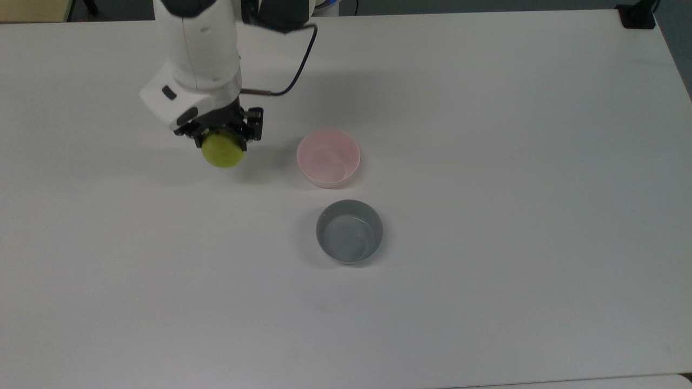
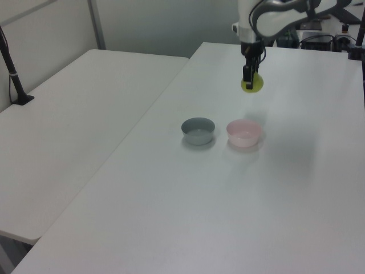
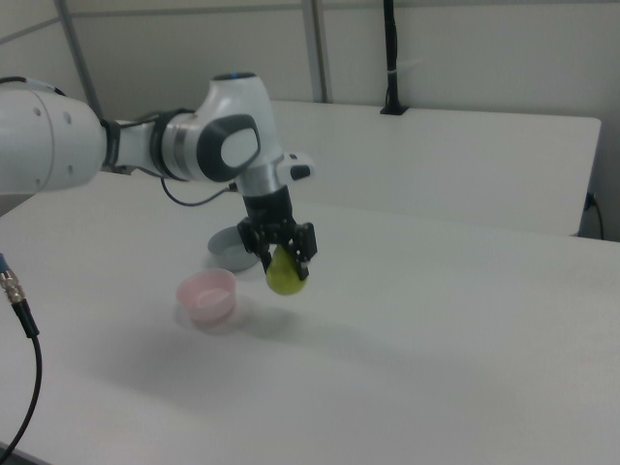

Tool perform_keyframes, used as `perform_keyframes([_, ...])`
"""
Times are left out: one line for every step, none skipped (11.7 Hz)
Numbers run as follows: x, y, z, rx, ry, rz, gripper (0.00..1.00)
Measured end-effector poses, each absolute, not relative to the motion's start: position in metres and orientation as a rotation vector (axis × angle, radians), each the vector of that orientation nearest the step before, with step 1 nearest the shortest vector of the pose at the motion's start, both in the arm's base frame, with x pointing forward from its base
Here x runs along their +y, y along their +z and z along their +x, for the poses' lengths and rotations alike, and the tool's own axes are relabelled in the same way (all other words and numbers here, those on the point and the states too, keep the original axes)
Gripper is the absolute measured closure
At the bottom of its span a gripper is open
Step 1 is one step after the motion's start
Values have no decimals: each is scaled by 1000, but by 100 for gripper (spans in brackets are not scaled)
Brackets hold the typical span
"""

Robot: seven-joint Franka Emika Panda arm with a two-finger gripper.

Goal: Pick up a pear from the bowl
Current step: 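Lower the pear onto the table beside the pink bowl and release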

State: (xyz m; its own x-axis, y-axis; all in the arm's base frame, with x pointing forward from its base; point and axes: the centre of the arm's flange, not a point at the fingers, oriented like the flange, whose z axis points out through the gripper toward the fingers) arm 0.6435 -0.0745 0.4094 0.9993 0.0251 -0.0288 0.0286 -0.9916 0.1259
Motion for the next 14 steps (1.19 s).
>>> perform_keyframes([-79, 391, 645, 35, -54, 3014, 25])
perform_keyframes([-83, 373, 647, 31, -71, 3013, 25])
perform_keyframes([-85, 358, 649, 30, -81, 3012, 25])
perform_keyframes([-86, 346, 650, 31, -97, 3011, 25])
perform_keyframes([-86, 335, 651, 33, -115, 3010, 25])
perform_keyframes([-86, 328, 653, 36, -106, 3009, 25])
perform_keyframes([-86, 330, 655, 37, -88, 3008, 25])
perform_keyframes([-87, 329, 655, 35, -86, 3007, 25])
perform_keyframes([-89, 329, 655, 31, -84, 3007, 22])
perform_keyframes([-92, 329, 655, 26, -83, 3008, 22])
perform_keyframes([-93, 332, 656, 23, -75, 3007, 15])
perform_keyframes([-93, 341, 658, 22, -50, 3006, 1])
perform_keyframes([-92, 355, 658, 21, -22, 3006, 0])
perform_keyframes([-87, 375, 657, 24, -7, 3009, 0])
